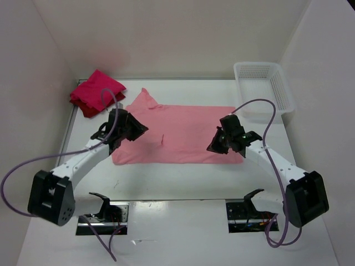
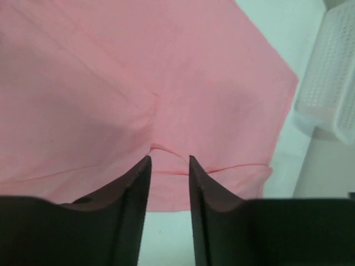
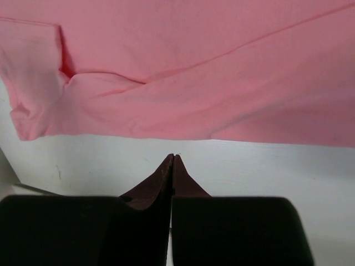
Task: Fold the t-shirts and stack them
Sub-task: Fold the flattened tshirt in 1/3 of the way, then grap the side of the flattened tshirt furthest away from the robot with both arms
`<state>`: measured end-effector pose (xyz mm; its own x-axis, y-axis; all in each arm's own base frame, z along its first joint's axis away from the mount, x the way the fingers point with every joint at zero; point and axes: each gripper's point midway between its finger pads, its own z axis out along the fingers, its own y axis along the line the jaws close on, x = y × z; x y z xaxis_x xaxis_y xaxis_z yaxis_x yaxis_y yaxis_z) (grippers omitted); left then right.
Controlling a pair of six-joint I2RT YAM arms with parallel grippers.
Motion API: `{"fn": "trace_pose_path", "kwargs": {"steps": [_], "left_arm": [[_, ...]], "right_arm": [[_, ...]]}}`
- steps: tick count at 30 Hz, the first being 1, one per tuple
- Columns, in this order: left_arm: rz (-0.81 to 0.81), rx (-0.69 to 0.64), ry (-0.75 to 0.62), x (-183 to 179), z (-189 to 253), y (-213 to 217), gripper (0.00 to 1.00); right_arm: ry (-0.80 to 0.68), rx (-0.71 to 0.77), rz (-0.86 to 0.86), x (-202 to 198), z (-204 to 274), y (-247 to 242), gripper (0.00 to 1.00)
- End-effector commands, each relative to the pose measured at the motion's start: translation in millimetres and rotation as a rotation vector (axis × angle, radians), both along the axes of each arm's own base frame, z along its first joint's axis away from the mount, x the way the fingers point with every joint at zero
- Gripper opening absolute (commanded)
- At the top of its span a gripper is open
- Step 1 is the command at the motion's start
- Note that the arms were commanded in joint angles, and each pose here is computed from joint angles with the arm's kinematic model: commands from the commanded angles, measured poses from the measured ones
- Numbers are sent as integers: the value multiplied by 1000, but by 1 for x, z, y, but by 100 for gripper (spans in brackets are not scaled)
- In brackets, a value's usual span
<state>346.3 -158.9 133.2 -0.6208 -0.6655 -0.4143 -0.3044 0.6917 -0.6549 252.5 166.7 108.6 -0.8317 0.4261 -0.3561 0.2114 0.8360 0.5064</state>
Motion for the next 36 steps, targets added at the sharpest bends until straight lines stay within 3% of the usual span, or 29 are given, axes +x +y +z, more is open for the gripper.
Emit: {"fn": "trace_pose_path", "kwargs": {"steps": [1,7,16,25,32,36], "left_arm": [[24,36,122,-36,-46,25,38],[74,-11,272,-59,-97,43,35],[203,-13,310,-92,-110,96,34],[181,-26,417,-120,-122,98,35],[242,-29,464,-134,-95,98,27],[259,126,265,-85,-33,128,25]], "right_arm": [[-8,-10,-20,11,-14,6,0],[57,-19,6,11,-50,32,0],[113,-53,30,-6,-85,42,0],[163,-116,42,-22,-112,49,0],[198,-96,75,-69,-102,55,0],[105,-131,43,-58,-65,41,2]]}}
